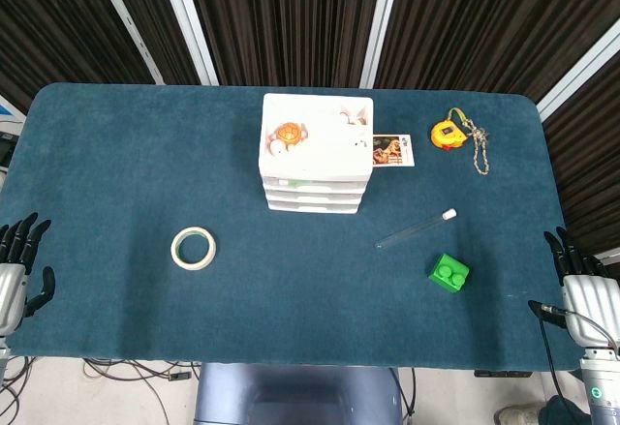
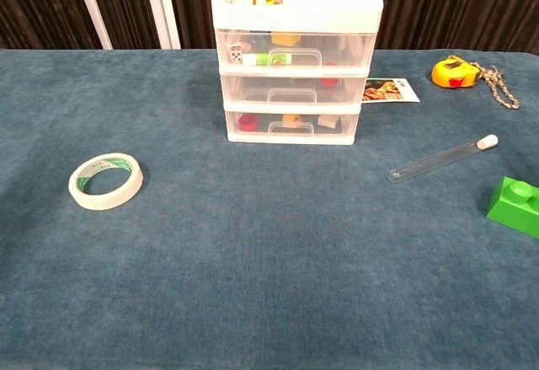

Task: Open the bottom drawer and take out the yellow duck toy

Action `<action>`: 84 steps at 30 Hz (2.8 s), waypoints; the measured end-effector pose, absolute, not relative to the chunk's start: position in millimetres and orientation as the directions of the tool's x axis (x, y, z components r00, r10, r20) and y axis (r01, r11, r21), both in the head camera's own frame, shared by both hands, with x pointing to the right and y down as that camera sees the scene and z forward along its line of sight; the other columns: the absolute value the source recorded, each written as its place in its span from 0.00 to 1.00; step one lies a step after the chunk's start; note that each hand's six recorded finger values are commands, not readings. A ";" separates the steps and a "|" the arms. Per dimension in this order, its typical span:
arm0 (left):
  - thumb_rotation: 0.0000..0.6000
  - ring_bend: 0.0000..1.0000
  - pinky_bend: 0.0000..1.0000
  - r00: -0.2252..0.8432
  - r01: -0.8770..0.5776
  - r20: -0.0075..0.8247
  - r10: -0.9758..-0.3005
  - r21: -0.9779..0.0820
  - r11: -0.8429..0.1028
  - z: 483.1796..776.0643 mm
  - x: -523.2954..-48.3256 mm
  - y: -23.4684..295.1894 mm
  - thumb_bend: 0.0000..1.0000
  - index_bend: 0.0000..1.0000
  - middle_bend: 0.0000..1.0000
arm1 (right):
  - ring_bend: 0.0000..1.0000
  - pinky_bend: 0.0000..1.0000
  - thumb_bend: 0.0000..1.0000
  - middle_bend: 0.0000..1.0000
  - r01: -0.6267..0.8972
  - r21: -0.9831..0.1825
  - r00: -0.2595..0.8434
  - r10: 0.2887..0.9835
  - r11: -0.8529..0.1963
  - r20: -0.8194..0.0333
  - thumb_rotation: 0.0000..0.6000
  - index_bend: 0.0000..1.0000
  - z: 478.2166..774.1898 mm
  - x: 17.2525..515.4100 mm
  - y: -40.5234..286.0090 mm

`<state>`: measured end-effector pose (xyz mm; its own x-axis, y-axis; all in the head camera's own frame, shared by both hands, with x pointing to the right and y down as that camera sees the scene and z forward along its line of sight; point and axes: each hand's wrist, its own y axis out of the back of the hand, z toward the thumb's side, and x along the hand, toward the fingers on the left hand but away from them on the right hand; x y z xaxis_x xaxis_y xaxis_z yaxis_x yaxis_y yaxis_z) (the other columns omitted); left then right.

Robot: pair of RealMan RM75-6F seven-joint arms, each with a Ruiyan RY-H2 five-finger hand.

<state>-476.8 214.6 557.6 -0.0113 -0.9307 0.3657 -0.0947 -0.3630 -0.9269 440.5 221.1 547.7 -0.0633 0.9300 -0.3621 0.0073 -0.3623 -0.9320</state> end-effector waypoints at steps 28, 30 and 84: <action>1.00 0.00 0.00 -0.021 -0.050 0.333 -0.943 -0.942 -0.332 553.5 -478.1 213.5 0.60 0.06 0.00 | 0.23 0.24 0.06 0.12 0.165 -0.900 -0.030 0.910 -0.404 -0.414 1.00 0.00 558.9 425.6 224.5; 1.00 0.00 0.00 -0.023 -0.050 0.332 -0.943 -0.943 -0.330 553.5 -477.8 213.1 0.60 0.06 0.00 | 0.26 0.26 0.06 0.14 0.193 -0.891 -0.027 0.905 -0.412 -0.425 1.00 0.00 560.9 422.9 225.0; 1.00 0.00 0.00 -0.034 -0.100 0.365 -0.930 -0.927 -0.361 555.6 -477.5 211.3 0.61 0.06 0.00 | 0.83 0.92 0.52 0.81 0.774 -0.073 0.417 0.593 -0.629 -0.689 1.00 0.00 720.1 107.7 170.5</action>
<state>-477.5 211.3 555.6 -0.0335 -0.9303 0.3653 -0.0996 -0.3605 -0.9274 107.7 170.5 720.1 0.4165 0.5930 -0.6891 0.7744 -0.6285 -0.0728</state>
